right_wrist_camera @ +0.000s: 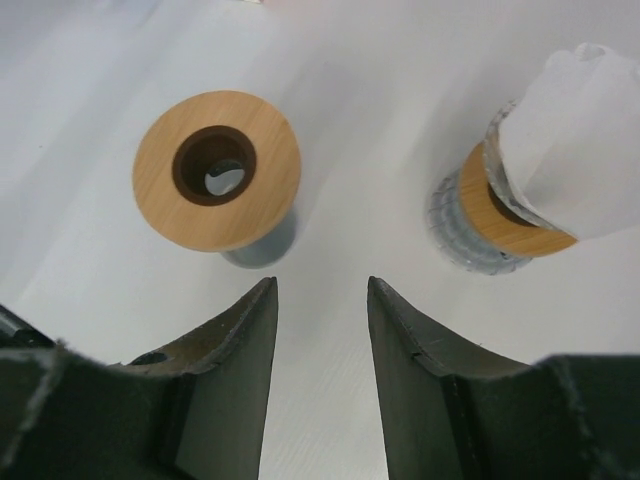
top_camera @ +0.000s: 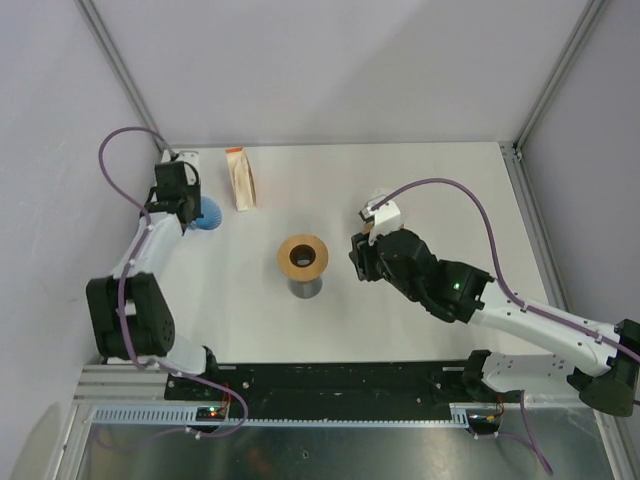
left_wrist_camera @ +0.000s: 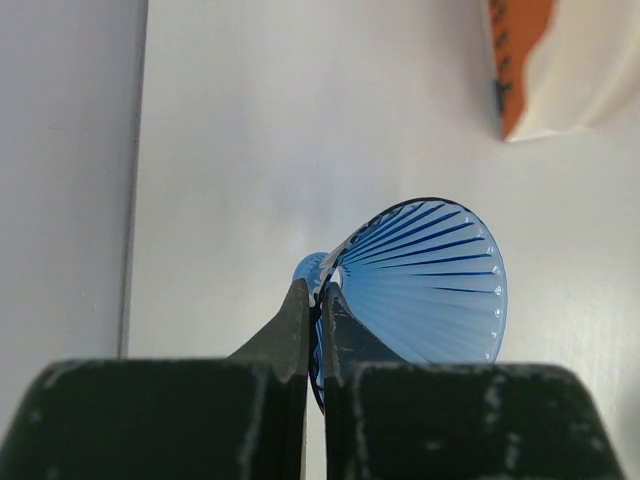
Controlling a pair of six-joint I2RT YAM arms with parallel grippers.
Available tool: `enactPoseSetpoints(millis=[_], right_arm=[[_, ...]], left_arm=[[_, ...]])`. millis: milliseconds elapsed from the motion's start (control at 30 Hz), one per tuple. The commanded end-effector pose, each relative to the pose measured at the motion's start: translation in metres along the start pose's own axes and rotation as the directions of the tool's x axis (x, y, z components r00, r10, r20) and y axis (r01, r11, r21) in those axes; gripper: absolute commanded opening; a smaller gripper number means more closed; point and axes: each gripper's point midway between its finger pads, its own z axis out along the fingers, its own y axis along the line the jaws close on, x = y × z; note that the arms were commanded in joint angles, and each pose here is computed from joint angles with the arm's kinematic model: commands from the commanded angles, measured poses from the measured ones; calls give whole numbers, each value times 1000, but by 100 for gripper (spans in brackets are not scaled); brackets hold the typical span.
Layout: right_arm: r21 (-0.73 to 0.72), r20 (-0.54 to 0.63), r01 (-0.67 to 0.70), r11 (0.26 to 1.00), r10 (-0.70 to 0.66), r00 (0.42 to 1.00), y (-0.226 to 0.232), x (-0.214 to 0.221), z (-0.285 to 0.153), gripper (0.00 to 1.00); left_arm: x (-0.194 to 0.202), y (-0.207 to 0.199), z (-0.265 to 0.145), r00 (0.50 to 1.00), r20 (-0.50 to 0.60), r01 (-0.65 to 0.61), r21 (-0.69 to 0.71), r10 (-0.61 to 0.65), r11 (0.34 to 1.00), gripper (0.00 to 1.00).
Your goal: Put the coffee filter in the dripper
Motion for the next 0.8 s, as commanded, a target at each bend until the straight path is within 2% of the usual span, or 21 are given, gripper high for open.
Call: enactPoseSetpoints(millis=[0,133,267,500,667,767], right_arm=[[-85,75,-47,995,53,996,20,-22,-8,46],[-135,109,-76,988,91,990,37,-31,-9,47],[-161,133,-101,982,123,983,55,-43,-5,48],[-167,147,-110,980,135,980,86,-78,9,53],[-169,149,-89,982,115,982,106,-105,20,60],[-159,104,-57,986,75,992,117,-103,34,61]], left_arm=[[-12,-16,-53,997,70,34,148,-45,988,0],[-7,-38,-98,995,78,36,306,-62,951,0],[-7,-63,-145,994,87,23,473,-73,881,0],[-9,-115,-221,996,83,-36,722,-35,691,0],[-10,-152,-261,995,99,-91,822,17,563,0],[-14,-162,-277,994,107,-103,858,22,503,0]])
